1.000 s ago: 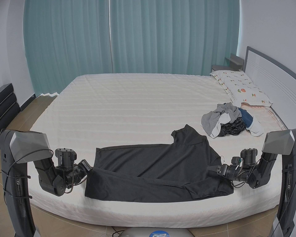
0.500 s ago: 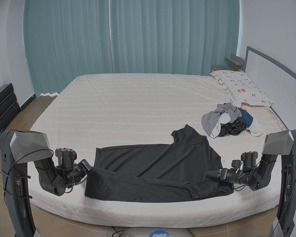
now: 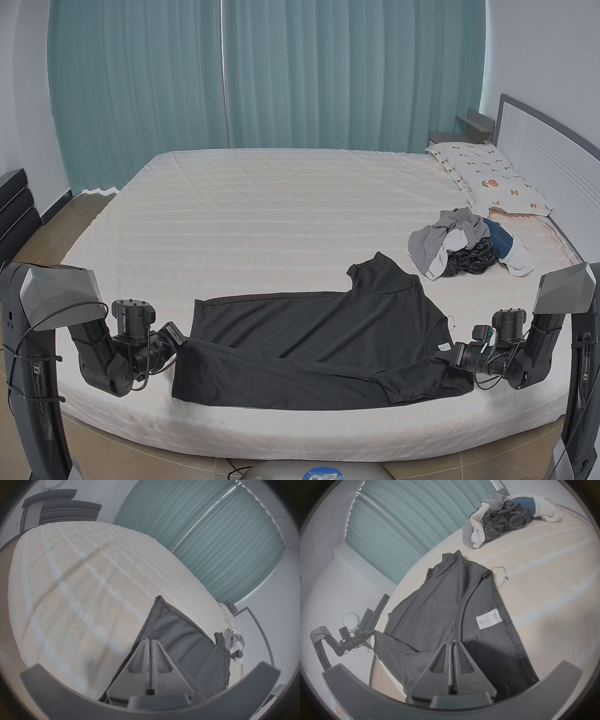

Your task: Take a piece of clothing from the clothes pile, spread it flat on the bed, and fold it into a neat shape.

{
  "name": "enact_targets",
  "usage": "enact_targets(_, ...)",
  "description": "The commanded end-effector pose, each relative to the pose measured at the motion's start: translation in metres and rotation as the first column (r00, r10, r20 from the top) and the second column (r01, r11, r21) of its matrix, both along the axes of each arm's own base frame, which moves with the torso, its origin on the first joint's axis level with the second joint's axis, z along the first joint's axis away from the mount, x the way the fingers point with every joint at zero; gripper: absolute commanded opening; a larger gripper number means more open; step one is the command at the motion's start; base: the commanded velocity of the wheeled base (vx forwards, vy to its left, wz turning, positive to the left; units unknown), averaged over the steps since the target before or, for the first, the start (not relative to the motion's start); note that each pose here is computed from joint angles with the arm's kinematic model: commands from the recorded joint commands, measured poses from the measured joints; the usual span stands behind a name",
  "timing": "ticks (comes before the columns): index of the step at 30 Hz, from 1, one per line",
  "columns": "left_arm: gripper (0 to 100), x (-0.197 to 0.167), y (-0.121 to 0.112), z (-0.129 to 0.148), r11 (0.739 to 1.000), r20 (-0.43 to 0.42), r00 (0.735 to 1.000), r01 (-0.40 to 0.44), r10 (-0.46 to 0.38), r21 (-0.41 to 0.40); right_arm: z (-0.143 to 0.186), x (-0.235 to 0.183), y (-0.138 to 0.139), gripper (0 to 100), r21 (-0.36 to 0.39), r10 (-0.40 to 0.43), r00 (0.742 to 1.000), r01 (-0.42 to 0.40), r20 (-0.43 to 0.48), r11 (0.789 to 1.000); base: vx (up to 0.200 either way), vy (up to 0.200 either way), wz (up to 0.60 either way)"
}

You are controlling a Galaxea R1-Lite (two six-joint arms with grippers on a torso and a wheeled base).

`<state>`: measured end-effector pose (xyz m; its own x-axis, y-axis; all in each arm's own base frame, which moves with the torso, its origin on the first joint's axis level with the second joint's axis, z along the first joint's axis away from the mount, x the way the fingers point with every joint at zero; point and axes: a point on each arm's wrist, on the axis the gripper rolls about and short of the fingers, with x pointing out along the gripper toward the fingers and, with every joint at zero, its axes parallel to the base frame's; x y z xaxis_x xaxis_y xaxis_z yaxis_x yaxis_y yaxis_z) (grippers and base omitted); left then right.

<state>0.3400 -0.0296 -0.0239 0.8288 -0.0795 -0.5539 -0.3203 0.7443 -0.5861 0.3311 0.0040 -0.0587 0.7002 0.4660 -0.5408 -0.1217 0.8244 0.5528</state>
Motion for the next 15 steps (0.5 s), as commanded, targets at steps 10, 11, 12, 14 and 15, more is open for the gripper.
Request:
enact_targets(10,0,-0.006,0.003,0.008,1.000,0.006,1.000,-0.005,0.005,0.000,0.032,-0.021,-0.017,0,0.089,-0.040,0.993,0.031,0.108,0.996,0.000,0.000,0.00)
enact_targets(11,0,-0.006,0.003,0.009,1.000,0.007,1.000,-0.003,0.003,-0.001,0.033,-0.021,-0.017,0,0.092,-0.042,0.993,0.032,0.112,0.995,0.000,0.000,0.00)
enact_targets(12,0,-0.008,0.003,0.012,1.000,0.010,1.000,-0.003,0.003,0.000,0.041,-0.024,-0.022,0,0.103,-0.050,0.989,0.036,0.136,0.994,0.000,0.000,0.00)
enact_targets(14,0,-0.012,0.003,0.016,1.000,0.012,1.000,0.001,-0.001,0.003,0.049,-0.027,-0.025,0,0.115,-0.050,0.987,0.032,0.153,0.993,0.000,0.000,0.00)
enact_targets(15,0,-0.014,0.003,0.018,1.000,0.015,1.000,0.004,-0.004,0.004,0.051,-0.030,-0.027,0,0.122,-0.045,0.987,0.026,0.156,0.992,0.000,0.000,0.00)
